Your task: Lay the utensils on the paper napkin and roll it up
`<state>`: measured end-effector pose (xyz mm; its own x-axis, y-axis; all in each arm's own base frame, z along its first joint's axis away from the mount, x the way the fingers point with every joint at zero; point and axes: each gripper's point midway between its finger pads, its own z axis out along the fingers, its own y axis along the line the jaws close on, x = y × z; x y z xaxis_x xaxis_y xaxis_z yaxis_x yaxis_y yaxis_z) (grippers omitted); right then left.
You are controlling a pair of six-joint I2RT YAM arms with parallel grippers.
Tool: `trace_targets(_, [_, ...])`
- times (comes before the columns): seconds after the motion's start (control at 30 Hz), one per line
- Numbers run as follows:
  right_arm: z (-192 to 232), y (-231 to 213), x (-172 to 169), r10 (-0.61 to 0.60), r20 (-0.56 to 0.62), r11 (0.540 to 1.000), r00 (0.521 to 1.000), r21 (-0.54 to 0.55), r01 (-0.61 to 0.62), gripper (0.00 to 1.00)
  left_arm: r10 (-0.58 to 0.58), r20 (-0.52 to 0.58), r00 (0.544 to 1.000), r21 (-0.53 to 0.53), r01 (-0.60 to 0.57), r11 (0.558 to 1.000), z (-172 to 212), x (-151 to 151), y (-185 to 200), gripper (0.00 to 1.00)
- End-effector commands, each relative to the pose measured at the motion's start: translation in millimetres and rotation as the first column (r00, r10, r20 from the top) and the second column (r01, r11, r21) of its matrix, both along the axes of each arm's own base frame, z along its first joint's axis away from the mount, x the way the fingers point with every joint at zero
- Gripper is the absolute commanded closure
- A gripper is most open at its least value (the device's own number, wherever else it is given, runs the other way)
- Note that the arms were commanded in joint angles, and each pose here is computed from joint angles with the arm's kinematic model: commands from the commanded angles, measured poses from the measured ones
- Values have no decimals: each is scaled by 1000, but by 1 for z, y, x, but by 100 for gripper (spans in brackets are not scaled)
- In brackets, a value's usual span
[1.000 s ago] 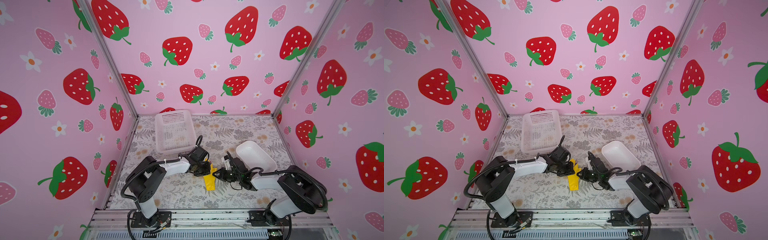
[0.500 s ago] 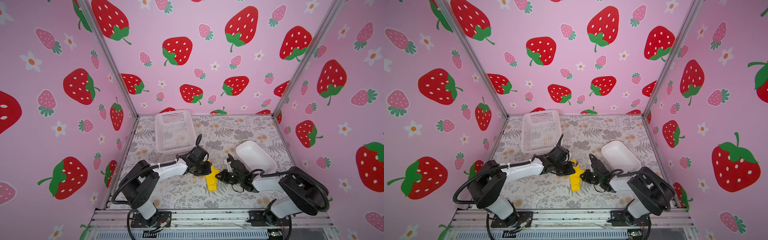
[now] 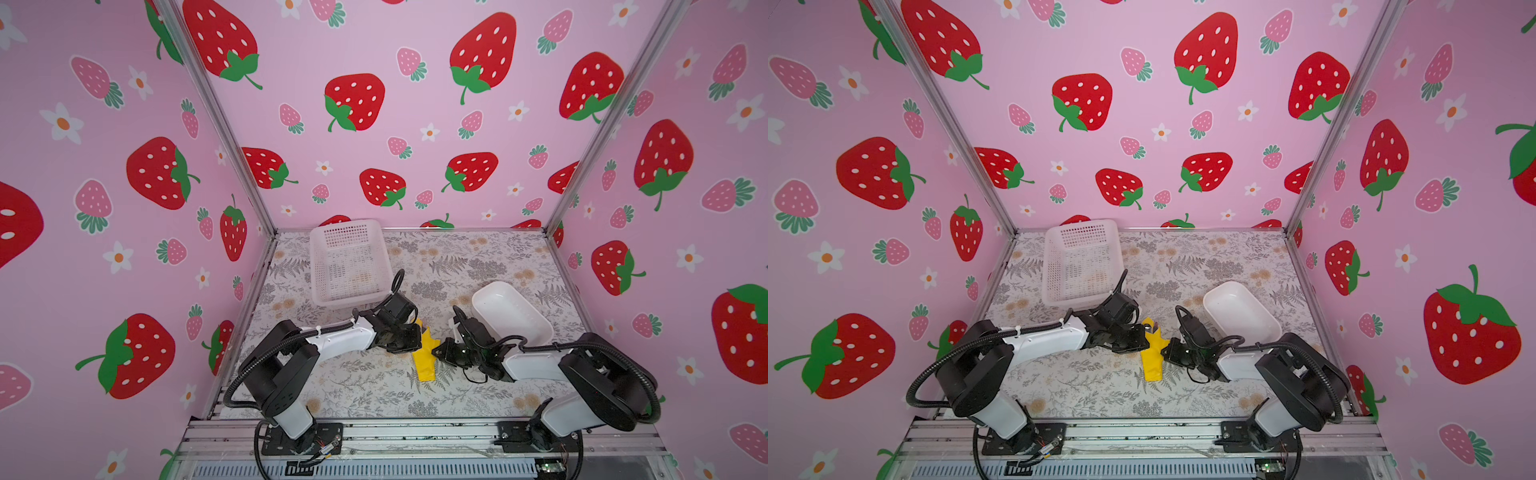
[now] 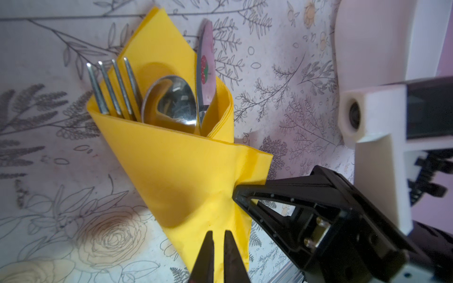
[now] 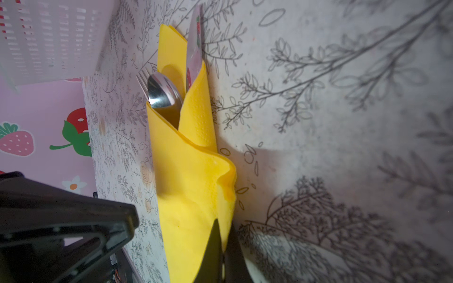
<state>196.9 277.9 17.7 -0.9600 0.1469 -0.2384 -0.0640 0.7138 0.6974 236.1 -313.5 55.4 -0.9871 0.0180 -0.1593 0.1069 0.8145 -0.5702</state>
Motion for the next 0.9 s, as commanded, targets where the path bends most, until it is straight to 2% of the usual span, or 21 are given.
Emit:
trace_targets(0.0, [-19,-17,-9,-24,-41,997,999,-73,21,100,-31,-7,999,8,31,999,-1,1,-12,88])
trace_targets(0.17, [-12,-13,-8,-24,-30,999,999,-42,23,100,-28,-51,998,50,30,998,-18,0,-13,92])
trace_targets(0.47, [4,-9,-8,-16,-6,1000,1000,13,16,93,-27,-92,995,79,35,996,-40,-6,-11,93])
trace_targets(0.5, [6,-8,-9,-11,-1,1000,1000,24,11,92,-28,-92,995,79,35,996,-40,-6,-11,98])
trace_targets(0.7, [15,-6,-15,10,3,998,1000,66,-11,73,-30,-90,995,80,37,996,-41,-6,-11,98])
trace_targets(0.8, [16,-2,-20,32,2,997,999,70,-32,57,-30,-89,996,77,37,996,-40,-6,-12,98])
trace_targets(0.87, [13,2,-23,52,-3,997,999,61,-52,54,-30,-87,996,75,37,997,-40,-5,-12,98])
